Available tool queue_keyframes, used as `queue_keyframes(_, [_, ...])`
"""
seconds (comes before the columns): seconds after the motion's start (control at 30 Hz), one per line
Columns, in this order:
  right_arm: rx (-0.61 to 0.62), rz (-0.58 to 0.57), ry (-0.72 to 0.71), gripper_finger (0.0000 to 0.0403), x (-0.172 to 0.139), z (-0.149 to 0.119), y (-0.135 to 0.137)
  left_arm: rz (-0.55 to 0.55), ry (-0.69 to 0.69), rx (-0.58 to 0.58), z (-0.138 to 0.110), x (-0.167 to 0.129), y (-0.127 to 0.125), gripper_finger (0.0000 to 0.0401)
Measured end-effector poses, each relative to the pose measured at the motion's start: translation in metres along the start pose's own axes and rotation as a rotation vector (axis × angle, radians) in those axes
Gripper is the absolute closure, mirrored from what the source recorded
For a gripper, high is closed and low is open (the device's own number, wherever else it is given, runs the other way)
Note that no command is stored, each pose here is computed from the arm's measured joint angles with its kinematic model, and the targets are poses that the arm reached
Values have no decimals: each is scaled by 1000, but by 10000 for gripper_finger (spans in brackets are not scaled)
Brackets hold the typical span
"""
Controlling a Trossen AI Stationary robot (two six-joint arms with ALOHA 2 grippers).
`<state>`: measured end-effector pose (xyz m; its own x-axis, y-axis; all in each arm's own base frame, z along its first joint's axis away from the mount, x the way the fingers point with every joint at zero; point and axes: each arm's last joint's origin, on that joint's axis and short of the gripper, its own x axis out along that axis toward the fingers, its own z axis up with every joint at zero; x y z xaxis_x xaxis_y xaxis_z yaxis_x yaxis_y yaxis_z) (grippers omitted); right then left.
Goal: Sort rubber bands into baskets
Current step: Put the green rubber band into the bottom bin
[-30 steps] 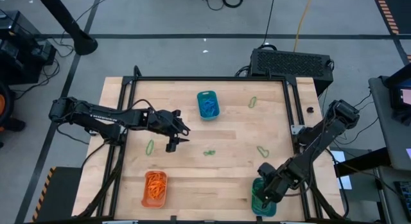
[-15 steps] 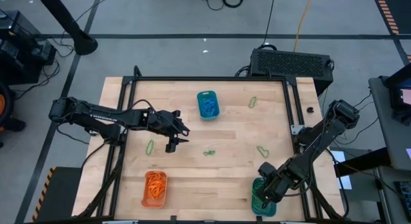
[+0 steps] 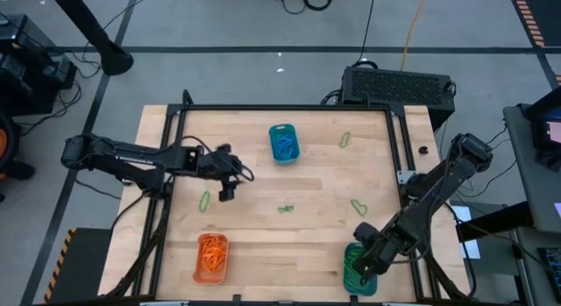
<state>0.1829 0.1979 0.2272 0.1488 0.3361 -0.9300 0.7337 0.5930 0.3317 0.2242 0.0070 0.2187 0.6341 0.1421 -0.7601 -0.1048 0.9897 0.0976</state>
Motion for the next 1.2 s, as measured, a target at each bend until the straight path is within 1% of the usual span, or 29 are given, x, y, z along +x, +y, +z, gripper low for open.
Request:
queue_keyframes(0.07, [-71,33,-113,260,-4,3,4,95,60,-78,-6,1,9,171])
queue_keyframes(0.17, [-182,56,-250,261,-7,6,7,149,163,-195,-15,8,25,171])
queue_keyframes(0.23, [-242,51,-314,261,-7,7,8,169,231,-226,-21,14,33,171])
queue_keyframes(0.27, [-262,50,-342,261,-8,8,8,173,241,-229,-22,17,36,171])
queue_keyframes(0.3, [-278,48,-366,261,-8,9,8,154,240,-216,-21,20,37,171])
queue_keyframes(0.33, [-291,45,-385,261,-8,9,8,105,231,-194,-20,24,37,171])
queue_keyframes(0.37, [-305,42,-397,261,-8,9,8,23,204,-175,-16,27,33,171])
queue_keyframes(0.43, [-327,39,-417,261,-8,9,9,-157,97,-153,-5,35,23,171])
queue_keyframes(0.47, [-338,38,-420,261,-8,9,9,-230,45,-132,1,38,16,171])
queue_keyframes(0.5, [-345,40,-421,261,-8,9,9,-281,6,-105,5,42,7,171])
queue_keyframes(0.57, [-365,38,-432,261,-7,10,10,-329,-63,-50,13,50,-10,171])
queue_keyframes(0.67, [-404,48,-476,261,-7,10,13,-304,-140,11,19,65,-35,171])
queue_keyframes(0.73, [-440,47,-503,261,-7,11,14,-267,-171,28,19,78,-47,171])
queue_keyframes(0.8, [-473,51,-513,261,-7,11,15,-253,-203,30,18,92,-57,171])
queue_keyframes(0.87, [-491,54,-524,261,-7,11,16,-229,-220,20,16,105,-64,171])
queue_keyframes(1.0, [-499,66,-543,261,-8,11,18,-145,-192,21,14,128,-69,171])
queue_keyframes(1.07, [-498,72,-544,261,-8,11,18,-155,-189,21,16,138,-72,171])
queue_keyframes(1.13, [-497,80,-545,261,-8,11,19,-210,-190,29,16,148,-77,171])
queue_keyframes(1.2, [-496,88,-546,261,-8,11,20,-231,-185,38,16,159,-83,171])
